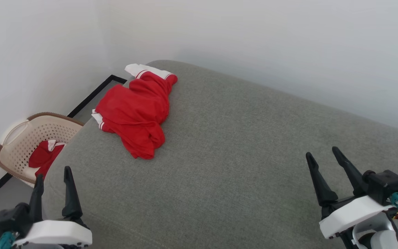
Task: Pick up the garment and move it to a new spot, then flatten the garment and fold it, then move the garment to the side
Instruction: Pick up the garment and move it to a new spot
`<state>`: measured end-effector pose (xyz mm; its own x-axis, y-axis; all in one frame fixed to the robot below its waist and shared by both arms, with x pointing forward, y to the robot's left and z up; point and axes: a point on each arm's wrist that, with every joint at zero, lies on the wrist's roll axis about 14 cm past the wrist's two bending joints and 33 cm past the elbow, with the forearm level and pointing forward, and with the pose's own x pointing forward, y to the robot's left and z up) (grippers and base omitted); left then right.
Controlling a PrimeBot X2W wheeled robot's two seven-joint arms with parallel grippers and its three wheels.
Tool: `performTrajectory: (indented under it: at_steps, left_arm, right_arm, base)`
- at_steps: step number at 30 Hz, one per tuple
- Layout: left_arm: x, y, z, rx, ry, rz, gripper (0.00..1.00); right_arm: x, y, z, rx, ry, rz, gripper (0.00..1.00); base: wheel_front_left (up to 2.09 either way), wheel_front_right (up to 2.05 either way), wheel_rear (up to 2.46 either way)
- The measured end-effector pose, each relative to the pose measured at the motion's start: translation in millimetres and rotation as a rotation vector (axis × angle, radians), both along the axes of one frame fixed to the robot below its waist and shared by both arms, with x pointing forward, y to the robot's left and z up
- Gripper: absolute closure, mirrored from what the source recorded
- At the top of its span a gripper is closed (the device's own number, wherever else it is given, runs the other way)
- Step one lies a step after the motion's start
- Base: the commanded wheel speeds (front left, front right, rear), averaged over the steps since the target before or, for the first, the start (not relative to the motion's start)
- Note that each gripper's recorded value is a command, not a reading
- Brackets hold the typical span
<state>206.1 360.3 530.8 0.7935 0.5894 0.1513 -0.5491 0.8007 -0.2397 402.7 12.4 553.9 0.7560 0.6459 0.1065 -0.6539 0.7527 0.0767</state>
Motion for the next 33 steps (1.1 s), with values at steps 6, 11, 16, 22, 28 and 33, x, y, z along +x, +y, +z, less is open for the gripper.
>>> performTrajectory:
  at_steps: [6,11,16,22,28,33]
  left_arm:
    - [11.9,9.9,3.3,-0.025,-0.016,0.012,0.0]
    - [46.9,17.6,15.5,-0.011,-0.016,-0.034,0.0]
    - [97.6,27.2,26.8,0.013,0.006,-0.093,0.0]
    - [162.3,41.8,25.9,0.008,0.071,-0.139,0.0]
    - [220.8,42.5,-11.5,-0.038,0.228,-0.173,0.0]
    - [258.3,41.4,-70.3,-0.135,0.446,-0.162,0.0]
  right_arm:
    - [6.9,-3.2,-1.0,0.002,0.006,-0.009,0.0]
    - [15.6,-17.6,-2.7,-0.008,0.01,-0.042,0.0]
    - [29.8,-36.7,0.1,-0.014,0.001,-0.079,0.0]
    - [51.3,-63.9,-3.5,-0.034,-0.004,-0.127,0.0]
    - [71.7,-92.4,-13.6,-0.052,0.011,-0.176,0.0]
    - [87.2,-118.3,-30.8,-0.087,0.037,-0.218,0.0]
  base:
    - [0.0,0.0,0.0]
    - [0.0,0.0,0.0]
    - [0.0,0.0,0.0]
    - [0.0,0.0,0.0]
    - [0.0,0.0,0.0]
    - [0.0,0.0,0.0]
